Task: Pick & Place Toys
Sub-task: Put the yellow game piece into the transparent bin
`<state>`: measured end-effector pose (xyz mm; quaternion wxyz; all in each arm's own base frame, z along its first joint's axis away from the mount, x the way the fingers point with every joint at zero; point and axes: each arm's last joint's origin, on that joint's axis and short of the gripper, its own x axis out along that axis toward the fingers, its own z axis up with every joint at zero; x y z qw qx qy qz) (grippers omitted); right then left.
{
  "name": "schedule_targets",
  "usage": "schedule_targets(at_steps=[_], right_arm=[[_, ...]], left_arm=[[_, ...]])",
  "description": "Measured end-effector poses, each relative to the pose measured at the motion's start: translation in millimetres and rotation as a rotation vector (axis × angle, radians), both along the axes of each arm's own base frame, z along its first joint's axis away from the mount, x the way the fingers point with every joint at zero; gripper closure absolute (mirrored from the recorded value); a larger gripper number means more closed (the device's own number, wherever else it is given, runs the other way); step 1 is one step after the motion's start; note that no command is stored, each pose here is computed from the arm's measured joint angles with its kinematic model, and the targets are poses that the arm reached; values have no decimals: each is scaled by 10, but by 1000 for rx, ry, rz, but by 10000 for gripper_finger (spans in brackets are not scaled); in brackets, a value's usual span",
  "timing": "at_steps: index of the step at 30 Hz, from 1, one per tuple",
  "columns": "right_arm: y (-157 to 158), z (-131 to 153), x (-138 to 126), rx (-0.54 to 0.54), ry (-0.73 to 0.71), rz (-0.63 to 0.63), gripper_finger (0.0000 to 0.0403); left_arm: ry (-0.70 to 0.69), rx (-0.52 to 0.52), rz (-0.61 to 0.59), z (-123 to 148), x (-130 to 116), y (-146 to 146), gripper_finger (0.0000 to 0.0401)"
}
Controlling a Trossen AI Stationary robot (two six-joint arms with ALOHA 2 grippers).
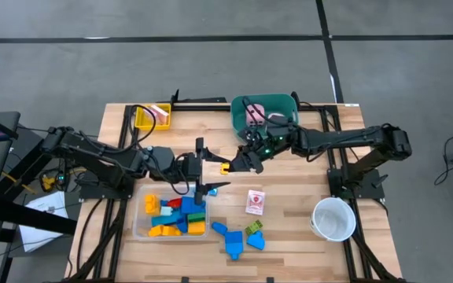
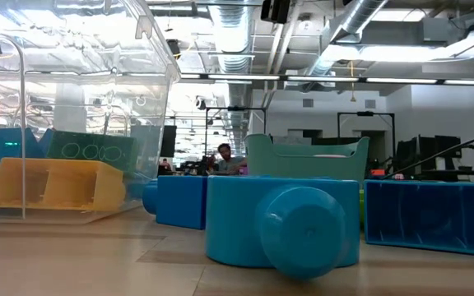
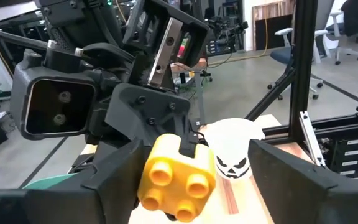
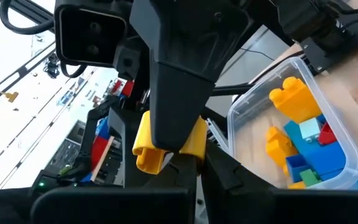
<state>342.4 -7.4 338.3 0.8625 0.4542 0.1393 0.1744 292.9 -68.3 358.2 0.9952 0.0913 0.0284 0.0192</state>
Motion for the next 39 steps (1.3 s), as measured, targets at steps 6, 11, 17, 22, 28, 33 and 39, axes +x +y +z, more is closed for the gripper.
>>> schedule_targets(at_steps=[6, 11, 17, 22, 28, 33, 39], right_arm=[[1, 0, 0, 0, 0, 1, 403], [35, -1, 1, -6, -3, 11, 403], [37, -4, 3, -5, -2, 13, 402], [37, 9, 6, -5, -19, 13, 400], [36, 27, 7, -10, -42, 12, 382], [31, 33, 10, -16, -51, -3, 327], [27, 36, 10, -17, -53, -10, 262]], left_arm=[[0, 0, 4, 0, 0, 3, 166], [0, 0, 3, 0, 1, 4, 214], [0, 7, 0, 0, 1, 4, 261], [-5, 4, -1, 10, -3, 4, 246], [-9, -2, -1, 16, -4, 4, 253], [-5, -8, 0, 11, -5, 5, 257], [-1, -6, 8, 4, -1, 6, 258]])
